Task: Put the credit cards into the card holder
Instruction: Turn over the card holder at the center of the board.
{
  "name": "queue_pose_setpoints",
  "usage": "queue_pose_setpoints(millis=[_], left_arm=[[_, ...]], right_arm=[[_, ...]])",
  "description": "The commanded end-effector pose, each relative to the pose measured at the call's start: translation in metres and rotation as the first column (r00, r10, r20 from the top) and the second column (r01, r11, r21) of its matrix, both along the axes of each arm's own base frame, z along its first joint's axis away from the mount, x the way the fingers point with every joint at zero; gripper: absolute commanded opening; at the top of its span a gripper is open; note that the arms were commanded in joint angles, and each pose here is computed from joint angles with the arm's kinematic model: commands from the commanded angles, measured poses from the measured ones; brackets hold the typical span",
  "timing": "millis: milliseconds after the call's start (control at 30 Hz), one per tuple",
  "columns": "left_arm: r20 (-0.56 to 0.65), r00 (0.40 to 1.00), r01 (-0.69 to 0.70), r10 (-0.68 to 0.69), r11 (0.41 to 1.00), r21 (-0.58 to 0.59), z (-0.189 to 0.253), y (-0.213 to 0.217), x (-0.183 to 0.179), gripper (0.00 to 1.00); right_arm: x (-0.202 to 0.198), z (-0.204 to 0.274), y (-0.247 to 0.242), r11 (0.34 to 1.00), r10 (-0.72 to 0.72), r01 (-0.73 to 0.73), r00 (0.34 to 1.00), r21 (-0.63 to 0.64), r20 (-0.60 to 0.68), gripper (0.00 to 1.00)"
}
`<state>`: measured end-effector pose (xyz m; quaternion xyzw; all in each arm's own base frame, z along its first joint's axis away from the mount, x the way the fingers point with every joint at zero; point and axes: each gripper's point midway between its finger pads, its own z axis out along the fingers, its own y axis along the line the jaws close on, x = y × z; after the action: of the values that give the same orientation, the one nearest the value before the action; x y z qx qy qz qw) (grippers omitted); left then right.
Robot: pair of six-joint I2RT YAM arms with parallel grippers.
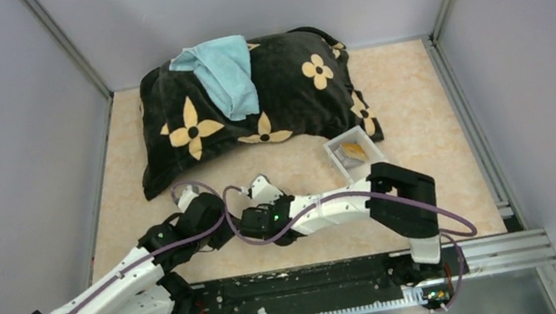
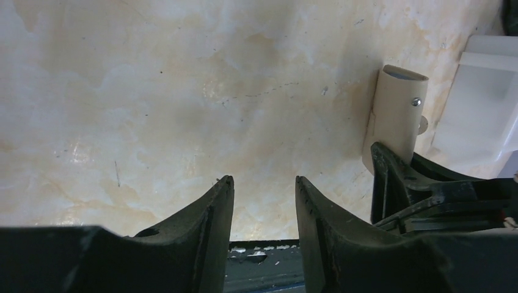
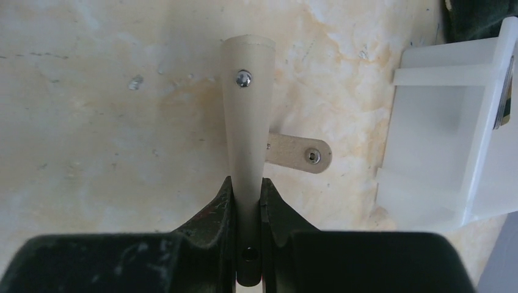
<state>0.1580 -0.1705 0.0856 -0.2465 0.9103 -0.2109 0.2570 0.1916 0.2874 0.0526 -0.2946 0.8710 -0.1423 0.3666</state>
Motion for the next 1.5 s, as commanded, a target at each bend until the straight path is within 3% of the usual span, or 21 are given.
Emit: queue_pose_setpoints(millis=[0, 167, 267, 600, 800, 1133, 1467], left_arm=[[-0.03, 0.996, -0.081, 0.081, 0.997, 0.002, -0.012, 0.013, -0.006, 0.49], [-0.039, 0.995, -0.094, 0.094, 0.995, -0.011, -0.017, 0.014, -0.008, 0.49], [-0.042, 0.995, -0.091, 0.09, 0.996, -0.02, -0.019, 0.011, -0.007, 0.49], [-0.057, 0.996, -0.077, 0.074, 0.996, -0.046, -0.026, 0.001, -0.006, 0.48], [-0.095, 0.995, -0.001, -0.006, 0.997, -0.072, -0.036, -0.02, -0.007, 0.47], [-0.109, 0.992, 0.059, -0.066, 0.996, -0.065, -0.042, -0.047, -0.006, 0.45], [-0.087, 0.991, 0.089, -0.098, 0.991, -0.096, -0.038, -0.072, 0.001, 0.45]], right_arm=[[-0.016, 0.005, 0.039, 0.998, 0.03, -0.031, 0.999, 0.062, 0.018, 0.14], [-0.035, 0.007, 0.058, 0.994, 0.075, -0.075, 0.997, 0.084, 0.003, 0.43], [-0.042, 0.012, 0.065, 0.992, 0.093, -0.092, 0.996, 0.09, -0.007, 0.48], [-0.052, 0.066, 0.077, 0.974, 0.129, -0.128, 0.992, 0.188, 0.006, 0.51], [-0.039, 0.099, 0.046, 0.95, 0.079, -0.077, 0.997, 0.303, 0.007, 0.52], [0.013, 0.102, -0.004, 0.874, -0.014, 0.038, 0.999, 0.485, -0.053, 0.49], [0.033, 0.072, -0.015, 0.823, -0.002, 0.093, 0.987, 0.56, -0.161, 0.49]])
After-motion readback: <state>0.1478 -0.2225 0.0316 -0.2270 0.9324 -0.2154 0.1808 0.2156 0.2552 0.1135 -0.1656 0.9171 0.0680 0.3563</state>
